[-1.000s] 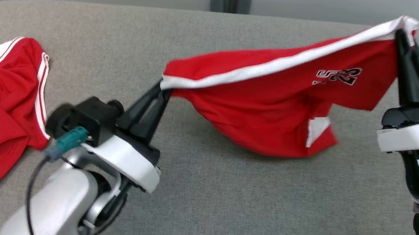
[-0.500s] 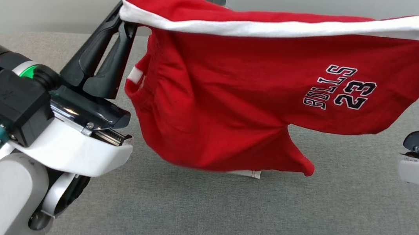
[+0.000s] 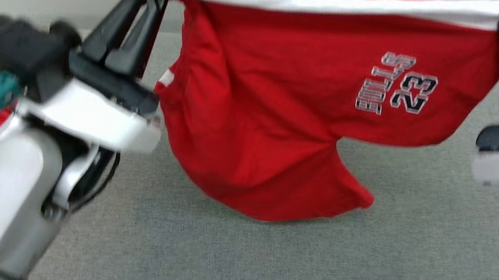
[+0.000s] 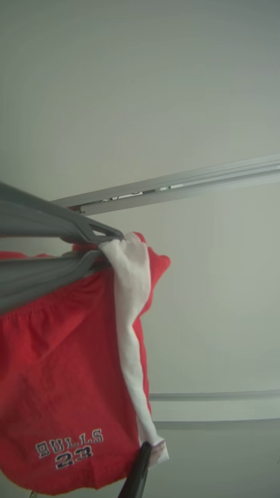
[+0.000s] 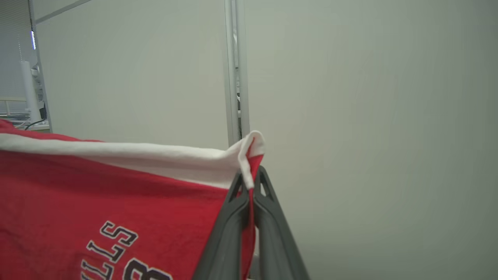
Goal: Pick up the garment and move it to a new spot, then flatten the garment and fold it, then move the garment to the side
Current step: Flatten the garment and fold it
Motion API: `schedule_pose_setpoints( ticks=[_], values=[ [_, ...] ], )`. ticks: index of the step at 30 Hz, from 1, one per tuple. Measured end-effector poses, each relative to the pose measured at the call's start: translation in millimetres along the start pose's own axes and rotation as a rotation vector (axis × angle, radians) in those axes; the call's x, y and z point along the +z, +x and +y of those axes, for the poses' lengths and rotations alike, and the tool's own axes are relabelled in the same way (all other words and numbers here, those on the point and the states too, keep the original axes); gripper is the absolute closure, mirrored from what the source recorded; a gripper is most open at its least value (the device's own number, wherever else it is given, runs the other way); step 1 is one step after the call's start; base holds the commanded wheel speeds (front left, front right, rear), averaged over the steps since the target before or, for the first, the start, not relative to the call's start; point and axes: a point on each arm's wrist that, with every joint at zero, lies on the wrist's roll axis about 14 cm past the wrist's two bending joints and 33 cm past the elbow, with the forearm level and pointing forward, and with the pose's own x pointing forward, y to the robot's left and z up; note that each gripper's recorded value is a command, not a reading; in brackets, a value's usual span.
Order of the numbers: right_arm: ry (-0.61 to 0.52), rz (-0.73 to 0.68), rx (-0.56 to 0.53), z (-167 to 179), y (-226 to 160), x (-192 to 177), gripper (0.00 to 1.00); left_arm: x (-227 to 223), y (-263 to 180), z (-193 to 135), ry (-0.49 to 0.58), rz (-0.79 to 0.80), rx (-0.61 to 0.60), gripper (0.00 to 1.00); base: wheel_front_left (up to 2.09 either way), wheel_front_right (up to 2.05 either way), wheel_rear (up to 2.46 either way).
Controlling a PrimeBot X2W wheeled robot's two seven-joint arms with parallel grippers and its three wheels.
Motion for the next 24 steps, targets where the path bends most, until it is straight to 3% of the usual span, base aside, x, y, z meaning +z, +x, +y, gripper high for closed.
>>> schedule_pose_setpoints(
  ticks=[11, 15, 19, 24],
  values=[
    [0.009, 0.068, -0.006, -26, 101, -28, 1.00, -46, 87, 48, -0.004, 0.088, 0.033, 1.00, 0.00, 0.00, 0.00],
    [0.011, -0.006, -0.029, -31, 146, -14, 1.00, -59, 117, 65, 0.019, 0.100, 0.052, 1.00, 0.00, 0.00, 0.00],
    [-0.016, -0.023, -0.041, -31, 163, -19, 1.00, -78, 128, 74, 0.016, 0.131, 0.062, 1.00, 0.00, 0.00, 0.00],
    [-0.002, 0.068, -0.031, -24, 166, -67, 1.00, -120, 125, 80, 0.022, 0.211, 0.064, 1.00, 0.00, 0.00, 0.00]
  ],
)
